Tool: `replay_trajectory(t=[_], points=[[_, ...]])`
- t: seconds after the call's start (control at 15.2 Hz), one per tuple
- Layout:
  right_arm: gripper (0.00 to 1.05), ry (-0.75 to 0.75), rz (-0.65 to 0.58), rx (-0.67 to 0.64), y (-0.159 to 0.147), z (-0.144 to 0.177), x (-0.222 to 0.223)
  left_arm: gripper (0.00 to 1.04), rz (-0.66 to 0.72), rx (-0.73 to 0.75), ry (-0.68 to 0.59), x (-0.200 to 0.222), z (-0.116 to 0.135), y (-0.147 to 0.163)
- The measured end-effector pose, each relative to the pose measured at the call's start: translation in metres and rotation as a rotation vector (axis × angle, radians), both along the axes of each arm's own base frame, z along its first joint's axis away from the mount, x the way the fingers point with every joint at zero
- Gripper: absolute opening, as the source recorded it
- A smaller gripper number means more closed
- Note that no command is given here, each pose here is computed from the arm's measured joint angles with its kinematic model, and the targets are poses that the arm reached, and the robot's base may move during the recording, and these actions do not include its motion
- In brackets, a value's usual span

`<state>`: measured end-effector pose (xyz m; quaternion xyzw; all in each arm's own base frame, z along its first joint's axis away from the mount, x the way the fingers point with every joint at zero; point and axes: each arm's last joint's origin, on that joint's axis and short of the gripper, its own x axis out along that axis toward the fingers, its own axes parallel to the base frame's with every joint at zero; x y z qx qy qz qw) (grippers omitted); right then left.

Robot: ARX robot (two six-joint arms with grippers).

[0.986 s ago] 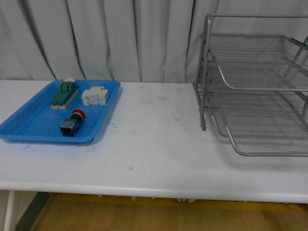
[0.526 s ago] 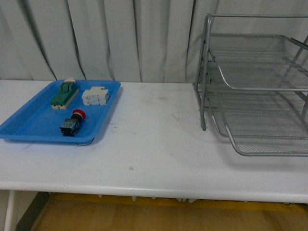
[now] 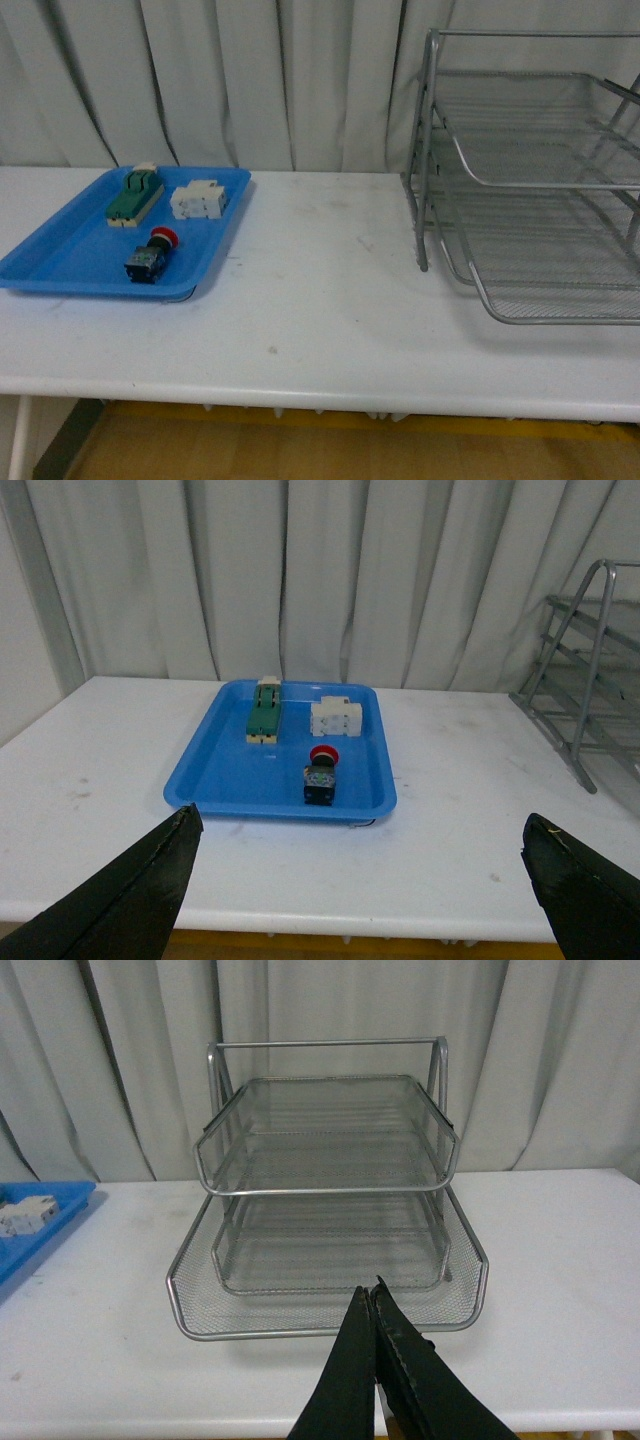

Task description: Place button on rack with both arms

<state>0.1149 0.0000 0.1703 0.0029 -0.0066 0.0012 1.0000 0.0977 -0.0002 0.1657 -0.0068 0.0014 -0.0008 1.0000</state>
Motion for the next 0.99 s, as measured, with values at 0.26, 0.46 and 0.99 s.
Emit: replay_trajectory(t=[0.26, 0.46, 0.99], points=[[0.02, 0.000, 0.000, 0.000, 0.000, 0.000, -0.005, 0.98, 0.000, 0.000, 0.000, 0.000, 0.000, 0.000], [0.02, 0.000, 0.000, 0.000, 0.000, -0.001, -0.007, 0.98, 0.000, 0.000, 0.000, 0.000, 0.000, 0.000], [0.02, 0.016, -0.003, 0.000, 0.000, -0.004, -0.018, 0.98, 0.000, 0.000, -0.001, 0.000, 0.000, 0.000]])
